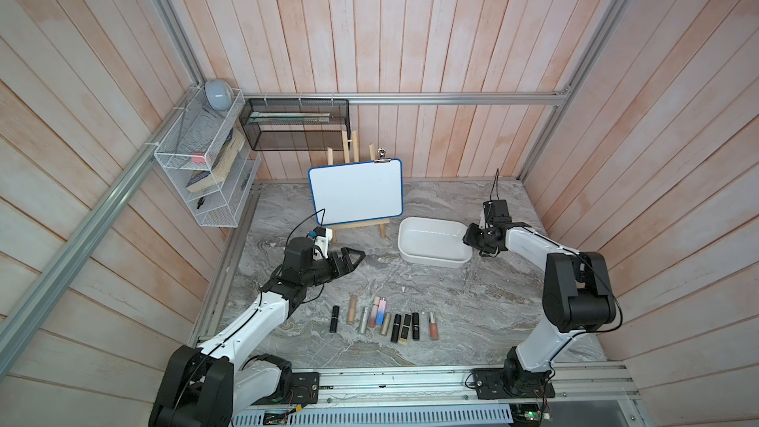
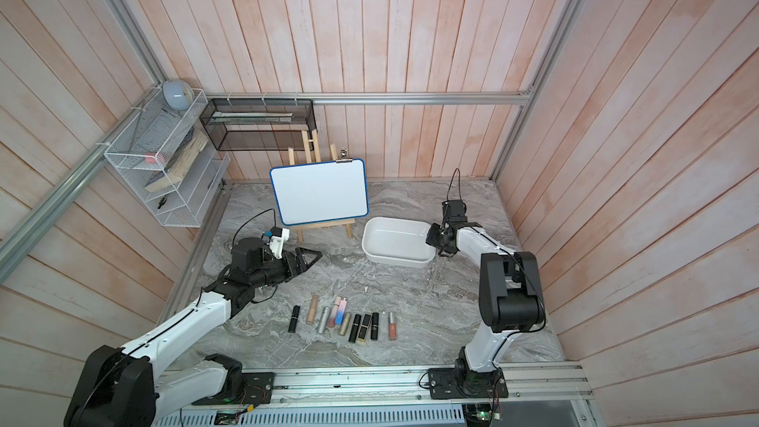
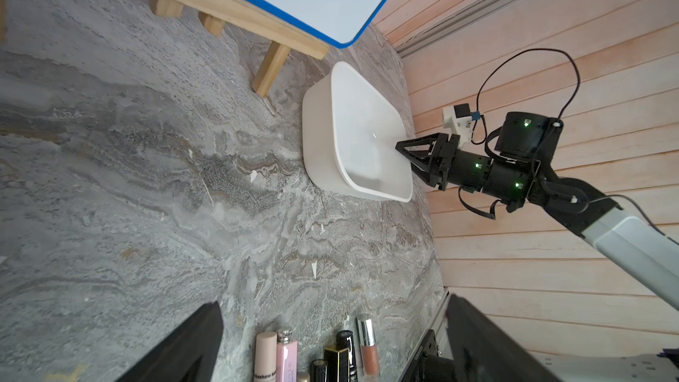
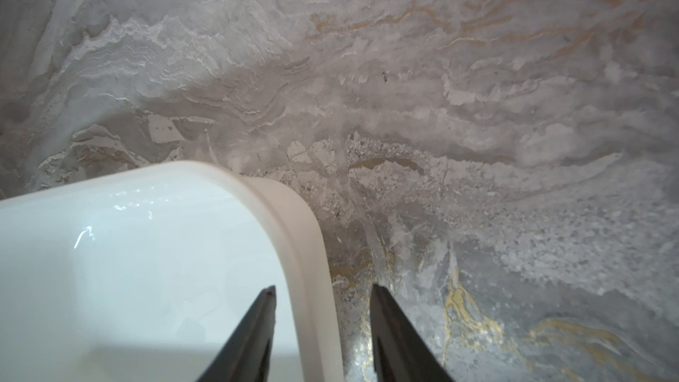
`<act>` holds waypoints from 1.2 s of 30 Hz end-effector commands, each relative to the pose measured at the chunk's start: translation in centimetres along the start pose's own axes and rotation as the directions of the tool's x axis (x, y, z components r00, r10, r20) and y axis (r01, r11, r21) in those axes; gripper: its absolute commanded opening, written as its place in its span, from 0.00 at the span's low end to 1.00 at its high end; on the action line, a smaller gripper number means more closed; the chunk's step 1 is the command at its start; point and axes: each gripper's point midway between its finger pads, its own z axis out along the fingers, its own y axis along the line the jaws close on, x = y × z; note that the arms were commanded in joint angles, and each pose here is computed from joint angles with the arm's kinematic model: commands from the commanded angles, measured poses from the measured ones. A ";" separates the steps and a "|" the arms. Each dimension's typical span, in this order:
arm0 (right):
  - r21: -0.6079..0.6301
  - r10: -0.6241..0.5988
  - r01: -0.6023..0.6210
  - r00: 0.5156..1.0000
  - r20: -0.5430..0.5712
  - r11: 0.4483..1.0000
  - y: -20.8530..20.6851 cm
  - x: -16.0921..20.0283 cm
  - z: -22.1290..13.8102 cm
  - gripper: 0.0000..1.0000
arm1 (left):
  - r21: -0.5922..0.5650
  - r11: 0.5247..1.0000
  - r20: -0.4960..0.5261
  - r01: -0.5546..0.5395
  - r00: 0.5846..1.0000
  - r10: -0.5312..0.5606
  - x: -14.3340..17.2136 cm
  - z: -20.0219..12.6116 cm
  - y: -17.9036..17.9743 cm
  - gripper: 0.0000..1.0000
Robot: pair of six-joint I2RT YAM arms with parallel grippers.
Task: Put the lipstick into the storage box
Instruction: Pick up the storage box at the center of the board, then place the storage box at the center of the board.
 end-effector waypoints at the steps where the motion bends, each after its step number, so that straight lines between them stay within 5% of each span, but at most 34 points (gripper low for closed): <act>1: 0.011 -0.027 0.028 0.999 -0.038 1.000 0.2 1.8 0.0 0.38 | 0.007 0.999 0.002 -0.054 0.999 0.054 -0.3 0.1 -1.2 0.99; 14: 0.047 -0.054 0.056 0.998 -0.045 0.997 -0.4 3.2 -0.9 0.01 | 0.016 0.996 0.003 -0.084 0.996 0.084 0.4 -0.4 -1.9 1.00; 24: 0.027 -0.112 0.113 0.993 -0.020 0.993 0.3 5.0 -4.0 0.00 | 0.028 0.996 0.001 -0.082 0.997 0.082 0.6 -0.5 -2.4 1.00; 36: -0.065 -0.253 0.249 0.966 -0.056 0.966 7.9 11.4 -5.3 0.00 | 0.022 0.997 -0.015 -0.079 0.997 0.080 1.3 -0.4 -2.4 1.00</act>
